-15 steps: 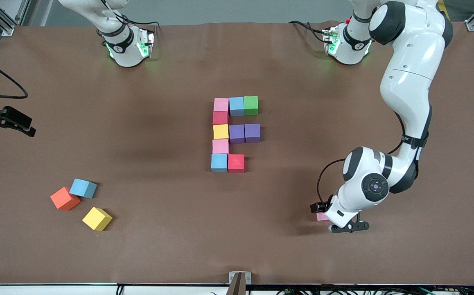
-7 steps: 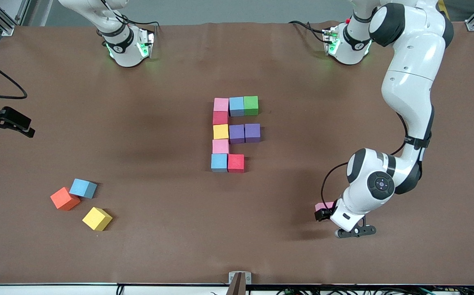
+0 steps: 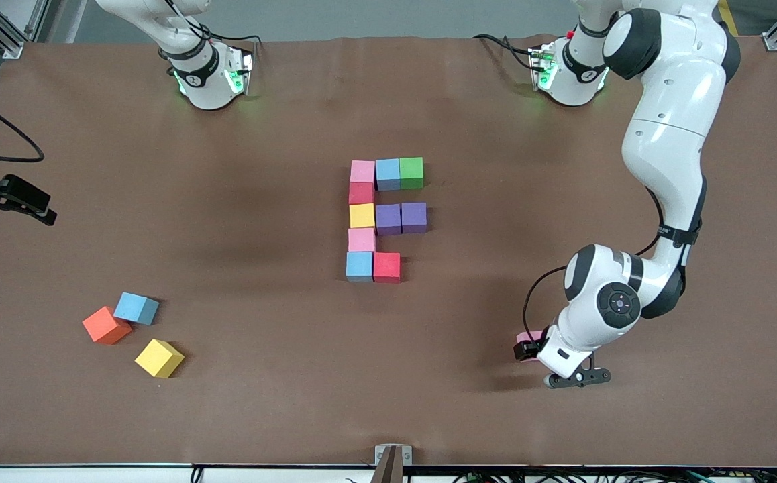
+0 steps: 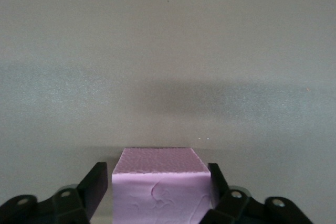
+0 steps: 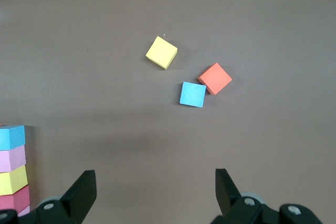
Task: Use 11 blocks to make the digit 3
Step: 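Lift the pink cube with the left gripper, then carry the pink cube beside the red cube with the left gripper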
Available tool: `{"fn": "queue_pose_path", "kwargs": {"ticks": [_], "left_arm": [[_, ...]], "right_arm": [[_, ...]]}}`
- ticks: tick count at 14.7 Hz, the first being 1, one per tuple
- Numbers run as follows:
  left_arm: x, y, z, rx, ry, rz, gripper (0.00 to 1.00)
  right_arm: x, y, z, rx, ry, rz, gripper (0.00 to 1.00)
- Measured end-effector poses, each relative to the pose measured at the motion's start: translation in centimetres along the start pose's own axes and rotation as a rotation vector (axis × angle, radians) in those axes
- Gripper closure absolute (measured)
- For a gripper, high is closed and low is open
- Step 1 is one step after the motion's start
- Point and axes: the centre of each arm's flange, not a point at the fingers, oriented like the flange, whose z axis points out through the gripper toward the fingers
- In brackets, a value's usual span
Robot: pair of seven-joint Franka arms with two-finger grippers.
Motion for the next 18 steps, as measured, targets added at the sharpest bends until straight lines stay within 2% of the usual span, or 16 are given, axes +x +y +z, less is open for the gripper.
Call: {"fn": "queue_pose_path", "kwargs": {"ticks": [2,3,5,6,8,10,13,18], "left_arm": [[0.0,0.0,0.0,-0.015,-0.006,-0.015,0.24],[0.0,0.1,-0.1,-0.025,-0.010,-0.026,0.24],[0.1,0.1,-0.2,-0.041,-0.013,-0.041,0.37],[0.2,0.1,-0.3,-0.045,-0.012,-0.045,0.40],[0.3,0.2,-0.5,-0.056,-0.013,-0.060,0.41],[0.4,0.3,-0.8,-0.077,-0.019,-0.099,0.45],[0.5,1.6,-2.4,-0.100,-0.031,-0.245,0.45],[-4.2,12.2,-4.1,-0.094,-0.070,-0.558,0.45]], "right_arm": [[0.0,0.0,0.0,0.000,0.000,0.000,0.00],[0.0,0.0,0.0,0.000,0.000,0.000,0.00],[0.0,0.0,0.0,0.000,0.000,0.000,0.00],[0.0,0.0,0.0,0.000,0.000,0.000,0.00],[0.0,0.0,0.0,0.000,0.000,0.000,0.00],[0.0,0.0,0.0,0.000,0.000,0.000,0.00],[0.0,0.0,0.0,0.000,0.000,0.000,0.00],[0.0,0.2,0.0,-0.001,0.000,0.003,0.00]]}}
